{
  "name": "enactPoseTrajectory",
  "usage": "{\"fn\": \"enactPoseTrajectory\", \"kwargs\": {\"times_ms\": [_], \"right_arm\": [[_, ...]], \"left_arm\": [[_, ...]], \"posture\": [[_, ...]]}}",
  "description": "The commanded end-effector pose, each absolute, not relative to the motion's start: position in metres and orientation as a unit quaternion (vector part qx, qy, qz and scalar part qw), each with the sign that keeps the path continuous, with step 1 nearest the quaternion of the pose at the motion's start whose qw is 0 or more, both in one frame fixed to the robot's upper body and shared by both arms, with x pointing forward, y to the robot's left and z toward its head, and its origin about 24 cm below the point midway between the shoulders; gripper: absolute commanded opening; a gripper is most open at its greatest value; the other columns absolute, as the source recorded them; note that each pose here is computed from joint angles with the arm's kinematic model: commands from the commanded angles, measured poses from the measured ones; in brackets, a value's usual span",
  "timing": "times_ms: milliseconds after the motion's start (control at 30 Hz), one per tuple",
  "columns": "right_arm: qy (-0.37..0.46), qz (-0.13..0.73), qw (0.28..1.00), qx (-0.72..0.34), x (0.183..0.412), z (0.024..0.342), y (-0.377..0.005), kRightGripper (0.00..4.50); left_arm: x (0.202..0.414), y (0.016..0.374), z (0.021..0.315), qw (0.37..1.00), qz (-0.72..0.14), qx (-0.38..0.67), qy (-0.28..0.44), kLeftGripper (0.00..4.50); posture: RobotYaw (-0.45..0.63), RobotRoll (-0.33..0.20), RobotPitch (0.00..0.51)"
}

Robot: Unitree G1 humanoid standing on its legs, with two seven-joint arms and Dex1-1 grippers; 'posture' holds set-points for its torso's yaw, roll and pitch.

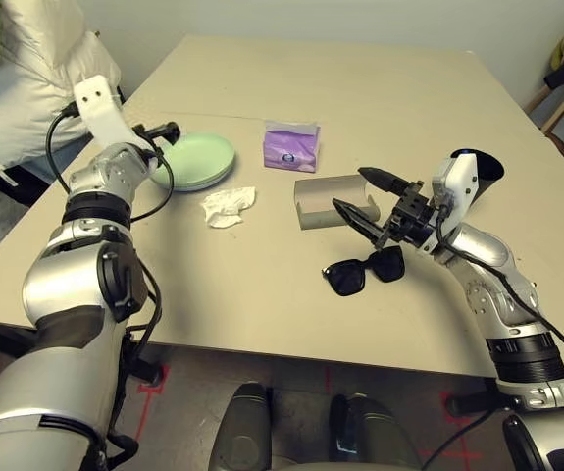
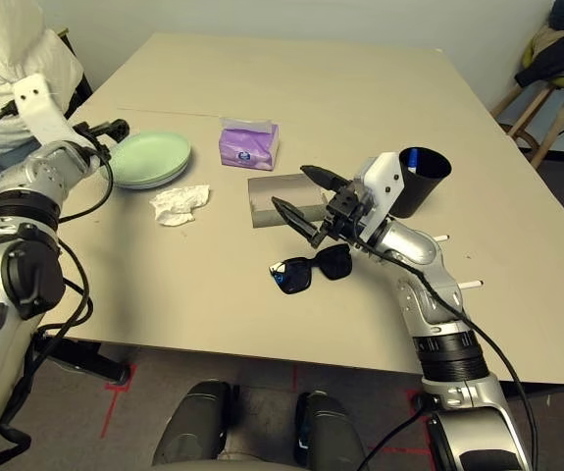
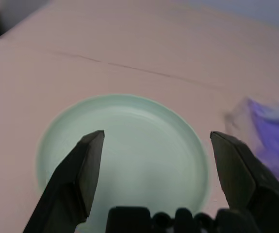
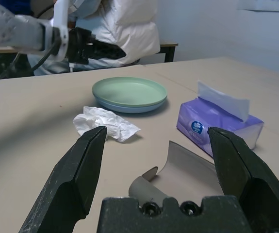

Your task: Organize and tidy the items on the table.

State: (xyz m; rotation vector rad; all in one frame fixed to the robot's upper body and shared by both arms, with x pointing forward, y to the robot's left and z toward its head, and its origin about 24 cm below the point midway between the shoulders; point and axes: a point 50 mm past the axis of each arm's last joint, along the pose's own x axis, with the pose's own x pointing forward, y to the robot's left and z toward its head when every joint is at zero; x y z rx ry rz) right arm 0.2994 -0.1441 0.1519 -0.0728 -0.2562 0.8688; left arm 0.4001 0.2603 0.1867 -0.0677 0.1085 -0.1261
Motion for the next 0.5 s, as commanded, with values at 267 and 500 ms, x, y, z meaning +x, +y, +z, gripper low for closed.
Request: {"fn": "enactPoseTrajectory", "kwargs": {"times_ms": [267, 500], "right_arm": [[-0.090, 0.413, 0.904, -0.061, 0.307, 0.156, -0.156, 4.50], [-0.092, 0.410, 0.905, -0.070, 0.306, 0.164, -0.168, 4.50]], "left_arm": [[0.356, 0.238, 0.184, 0.964, -0.258, 0.068, 0.022, 4.48], [0.341, 0.226, 0.182, 0.953, -0.295, 0.071, 0.000, 4.48]], "posture": [[0.20, 0.000, 0.104], [0.15, 0.000, 0.140]]}}
